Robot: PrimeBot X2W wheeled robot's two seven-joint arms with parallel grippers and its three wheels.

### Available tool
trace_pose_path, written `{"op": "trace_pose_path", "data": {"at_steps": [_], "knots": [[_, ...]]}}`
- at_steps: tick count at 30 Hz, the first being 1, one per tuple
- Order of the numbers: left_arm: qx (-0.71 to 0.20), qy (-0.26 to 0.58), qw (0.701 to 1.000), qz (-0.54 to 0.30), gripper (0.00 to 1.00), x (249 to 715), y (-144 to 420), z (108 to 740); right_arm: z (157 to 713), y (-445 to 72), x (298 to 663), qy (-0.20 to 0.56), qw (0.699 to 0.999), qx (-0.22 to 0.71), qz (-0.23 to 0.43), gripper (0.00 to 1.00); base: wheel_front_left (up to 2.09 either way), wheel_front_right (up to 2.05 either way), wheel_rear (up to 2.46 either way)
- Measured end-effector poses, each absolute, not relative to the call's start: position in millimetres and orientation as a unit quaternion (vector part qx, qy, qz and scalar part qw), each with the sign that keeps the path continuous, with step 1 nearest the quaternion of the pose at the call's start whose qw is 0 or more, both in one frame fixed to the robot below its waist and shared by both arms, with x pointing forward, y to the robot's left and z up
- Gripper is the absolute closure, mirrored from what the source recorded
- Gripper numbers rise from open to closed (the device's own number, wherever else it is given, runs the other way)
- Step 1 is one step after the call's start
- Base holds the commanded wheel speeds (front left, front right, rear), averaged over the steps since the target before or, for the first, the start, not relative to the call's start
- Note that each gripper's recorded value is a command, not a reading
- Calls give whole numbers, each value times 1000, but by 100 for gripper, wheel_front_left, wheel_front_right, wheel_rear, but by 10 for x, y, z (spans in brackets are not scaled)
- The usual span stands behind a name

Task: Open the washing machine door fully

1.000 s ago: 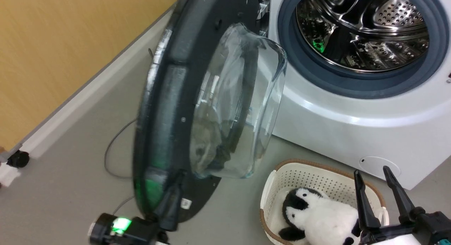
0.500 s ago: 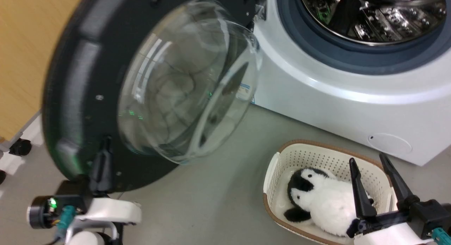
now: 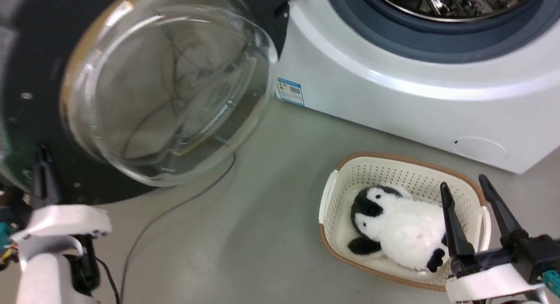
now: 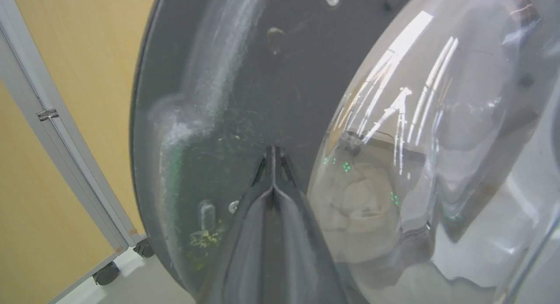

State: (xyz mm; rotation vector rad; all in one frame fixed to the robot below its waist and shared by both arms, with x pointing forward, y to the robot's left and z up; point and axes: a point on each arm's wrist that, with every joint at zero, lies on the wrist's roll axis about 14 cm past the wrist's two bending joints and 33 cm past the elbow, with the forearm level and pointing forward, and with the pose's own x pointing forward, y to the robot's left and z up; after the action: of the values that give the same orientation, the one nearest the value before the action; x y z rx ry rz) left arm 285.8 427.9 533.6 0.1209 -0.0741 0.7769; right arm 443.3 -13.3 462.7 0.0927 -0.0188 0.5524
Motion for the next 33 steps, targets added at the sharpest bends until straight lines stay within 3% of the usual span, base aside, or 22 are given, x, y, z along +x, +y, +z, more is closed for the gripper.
{"op": "trace_pose_path", "data": {"at_steps": [19, 33], "knots": [[28, -7, 903, 428, 100, 3115, 4926, 5185, 4490, -408, 4592, -1, 971, 38, 237, 0, 0, 0, 0], [27, -11, 908, 417, 100, 3124, 4969, 5268, 4588, -459, 4569, -9, 973, 33, 228, 0, 0, 0, 0]]}}
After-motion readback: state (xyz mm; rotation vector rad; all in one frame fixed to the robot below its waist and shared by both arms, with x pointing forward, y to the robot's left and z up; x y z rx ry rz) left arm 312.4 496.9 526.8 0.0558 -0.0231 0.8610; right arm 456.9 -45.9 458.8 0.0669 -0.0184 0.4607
